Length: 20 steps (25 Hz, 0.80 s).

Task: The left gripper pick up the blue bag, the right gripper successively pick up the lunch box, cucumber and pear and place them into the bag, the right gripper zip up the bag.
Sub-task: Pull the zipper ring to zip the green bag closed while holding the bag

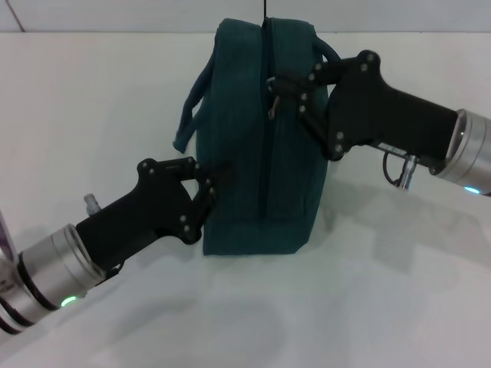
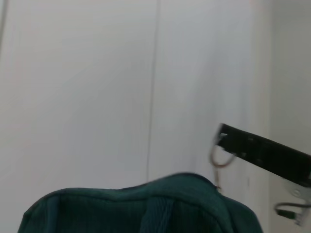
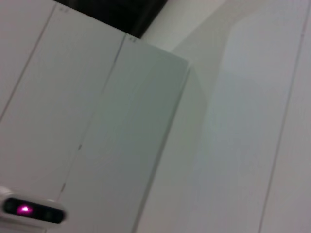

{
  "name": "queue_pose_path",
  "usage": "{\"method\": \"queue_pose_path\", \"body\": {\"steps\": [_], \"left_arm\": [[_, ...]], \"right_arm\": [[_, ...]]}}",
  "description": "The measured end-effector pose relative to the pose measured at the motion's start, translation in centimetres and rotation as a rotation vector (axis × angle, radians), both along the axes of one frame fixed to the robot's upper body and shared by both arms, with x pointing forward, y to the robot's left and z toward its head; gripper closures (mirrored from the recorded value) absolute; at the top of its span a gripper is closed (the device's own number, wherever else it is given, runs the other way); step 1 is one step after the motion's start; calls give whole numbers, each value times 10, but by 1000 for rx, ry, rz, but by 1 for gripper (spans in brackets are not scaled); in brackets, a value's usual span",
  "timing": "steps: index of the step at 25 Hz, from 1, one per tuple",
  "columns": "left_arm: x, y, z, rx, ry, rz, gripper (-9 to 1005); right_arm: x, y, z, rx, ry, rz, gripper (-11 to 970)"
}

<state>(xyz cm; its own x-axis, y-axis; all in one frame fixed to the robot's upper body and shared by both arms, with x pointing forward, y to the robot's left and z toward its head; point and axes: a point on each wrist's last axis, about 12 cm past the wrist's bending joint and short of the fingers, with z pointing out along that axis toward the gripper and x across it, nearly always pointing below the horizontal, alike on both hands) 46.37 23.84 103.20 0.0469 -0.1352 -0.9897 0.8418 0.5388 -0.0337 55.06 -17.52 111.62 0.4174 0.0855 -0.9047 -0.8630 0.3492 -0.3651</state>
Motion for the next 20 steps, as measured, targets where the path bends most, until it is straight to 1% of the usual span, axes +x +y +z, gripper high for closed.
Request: {"method": "queue_pose_path", "body": {"steps": [3,6,12,20], "left_arm": [[-6,-1,-1,32,-56,-11,930],[-10,-2,-3,50,-81,-28,926],[-11,0,-4,64,-77,-29,918],[-16,7,-4,67,-75,-39,906]], "right_arm": [[2,-3,0,21,19,-29,938],[6,-3,-1,36,43,-54,938],[13,-6,-1,46,67,-115,938],[12,-10,-3,27,9,-160,938]]}}
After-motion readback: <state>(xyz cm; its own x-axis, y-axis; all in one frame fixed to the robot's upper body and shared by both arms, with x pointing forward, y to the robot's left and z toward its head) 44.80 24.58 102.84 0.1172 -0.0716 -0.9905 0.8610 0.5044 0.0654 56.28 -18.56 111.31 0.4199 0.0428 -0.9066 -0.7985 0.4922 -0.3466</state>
